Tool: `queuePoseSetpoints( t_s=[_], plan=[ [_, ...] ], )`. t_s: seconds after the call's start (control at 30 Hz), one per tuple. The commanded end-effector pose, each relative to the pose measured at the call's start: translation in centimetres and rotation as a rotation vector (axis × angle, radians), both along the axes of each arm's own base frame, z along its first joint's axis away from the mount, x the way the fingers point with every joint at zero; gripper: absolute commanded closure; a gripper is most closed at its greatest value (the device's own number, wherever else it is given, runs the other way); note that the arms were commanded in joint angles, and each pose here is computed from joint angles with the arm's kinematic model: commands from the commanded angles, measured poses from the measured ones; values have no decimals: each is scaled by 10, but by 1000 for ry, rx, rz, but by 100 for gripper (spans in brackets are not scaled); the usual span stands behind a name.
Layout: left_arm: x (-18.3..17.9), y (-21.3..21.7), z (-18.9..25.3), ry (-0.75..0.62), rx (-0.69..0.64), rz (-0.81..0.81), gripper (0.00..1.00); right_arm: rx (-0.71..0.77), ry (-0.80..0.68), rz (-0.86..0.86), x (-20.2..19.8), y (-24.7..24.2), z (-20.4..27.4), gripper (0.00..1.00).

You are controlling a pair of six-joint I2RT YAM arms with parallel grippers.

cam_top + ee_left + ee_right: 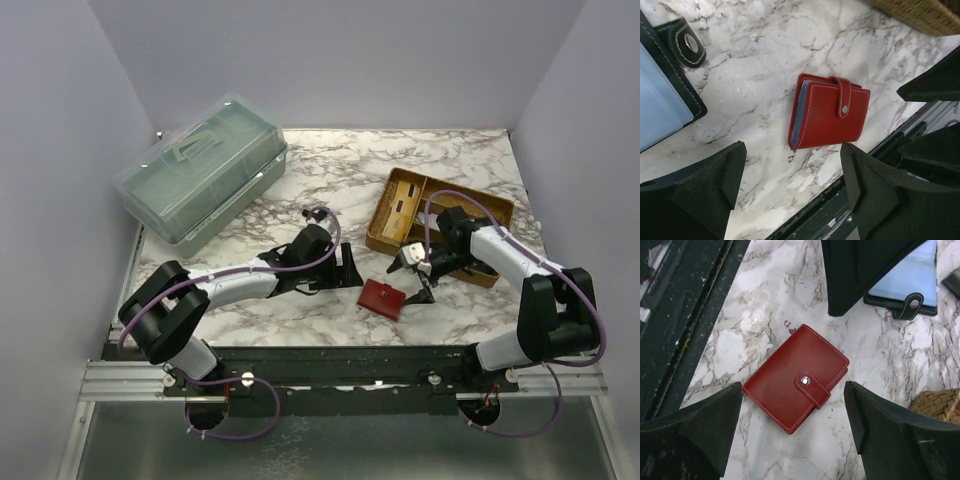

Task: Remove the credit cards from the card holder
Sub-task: Open the card holder at the center of the board.

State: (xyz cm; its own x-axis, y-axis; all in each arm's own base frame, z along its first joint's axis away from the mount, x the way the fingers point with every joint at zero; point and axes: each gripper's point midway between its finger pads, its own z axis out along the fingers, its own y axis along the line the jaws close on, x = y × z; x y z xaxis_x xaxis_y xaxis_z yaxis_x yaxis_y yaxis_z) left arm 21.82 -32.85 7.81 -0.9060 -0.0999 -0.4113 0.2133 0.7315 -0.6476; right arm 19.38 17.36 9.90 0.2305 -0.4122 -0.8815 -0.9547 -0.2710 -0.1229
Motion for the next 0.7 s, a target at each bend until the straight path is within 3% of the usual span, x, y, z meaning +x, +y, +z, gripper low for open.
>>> queuePoseSetpoints(
  t_s=[0.0, 0.23, 0.33, 0.67],
  plan=[
    [2, -9, -4, -21, 37, 0, 19, -93, -98, 59, 11, 3, -15, 14],
    [-3, -19, -15, 14, 27, -3, 30, -161, -134, 120, 13, 21, -30, 21],
    [-5, -25, -20, 42, 26, -23, 37, -204, -121, 142, 14, 29, -39, 29],
    [-11, -31, -35, 84, 37, -50, 38, -325, -145, 198, 10, 19, -65, 44]
  ],
)
